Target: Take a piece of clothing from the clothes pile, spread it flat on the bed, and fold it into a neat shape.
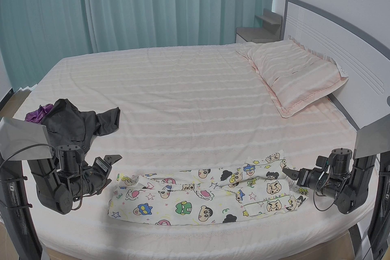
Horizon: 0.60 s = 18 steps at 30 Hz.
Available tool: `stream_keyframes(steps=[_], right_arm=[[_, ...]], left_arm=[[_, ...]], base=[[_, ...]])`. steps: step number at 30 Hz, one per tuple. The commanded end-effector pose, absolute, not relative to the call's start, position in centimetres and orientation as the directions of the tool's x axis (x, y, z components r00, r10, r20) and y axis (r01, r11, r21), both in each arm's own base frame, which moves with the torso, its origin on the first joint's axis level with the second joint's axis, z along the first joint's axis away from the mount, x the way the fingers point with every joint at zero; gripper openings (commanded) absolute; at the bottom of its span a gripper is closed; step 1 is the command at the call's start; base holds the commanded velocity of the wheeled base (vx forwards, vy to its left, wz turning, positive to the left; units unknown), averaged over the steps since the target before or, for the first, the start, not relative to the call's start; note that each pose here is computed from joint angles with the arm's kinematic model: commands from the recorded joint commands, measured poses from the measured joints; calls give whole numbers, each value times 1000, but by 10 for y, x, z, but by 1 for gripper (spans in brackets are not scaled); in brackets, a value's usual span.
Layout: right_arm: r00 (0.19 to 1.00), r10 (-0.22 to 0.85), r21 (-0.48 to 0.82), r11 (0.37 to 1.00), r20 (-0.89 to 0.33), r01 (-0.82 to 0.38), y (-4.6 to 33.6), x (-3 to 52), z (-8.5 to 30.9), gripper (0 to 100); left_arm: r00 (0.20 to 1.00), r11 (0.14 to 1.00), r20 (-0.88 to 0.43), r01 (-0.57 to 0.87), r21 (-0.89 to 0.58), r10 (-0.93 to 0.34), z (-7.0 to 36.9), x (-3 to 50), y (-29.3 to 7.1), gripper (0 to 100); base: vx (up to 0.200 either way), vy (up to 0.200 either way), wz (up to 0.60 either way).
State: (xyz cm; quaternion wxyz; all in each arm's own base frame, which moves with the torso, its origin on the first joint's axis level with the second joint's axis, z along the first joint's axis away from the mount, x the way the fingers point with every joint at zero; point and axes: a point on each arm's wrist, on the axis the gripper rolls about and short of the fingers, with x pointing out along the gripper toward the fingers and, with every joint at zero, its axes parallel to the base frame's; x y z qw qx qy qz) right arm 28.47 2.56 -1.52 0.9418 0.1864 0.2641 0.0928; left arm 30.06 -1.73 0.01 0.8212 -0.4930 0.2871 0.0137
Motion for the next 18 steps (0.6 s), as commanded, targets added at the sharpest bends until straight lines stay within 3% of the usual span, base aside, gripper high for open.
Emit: stream_keyframes(steps=[1,8,18], right_arm=[[793,294,389,918,-535,-78,26,257,-24,100],[737,334,418,905,-588,-77,36,231,-21,100],[711,406,454,880,-573,-137,59,217,-8,100]], left_arm=[[831,517,-490,-309,-799,-261,-1,300,-18,100],[831,518,-490,-308,-798,-261,-1,300,-18,100],[831,518,-490,-308,-798,-261,-1,300,-18,100]], base=[[0,0,0],[0,0,0],[0,0,0]])
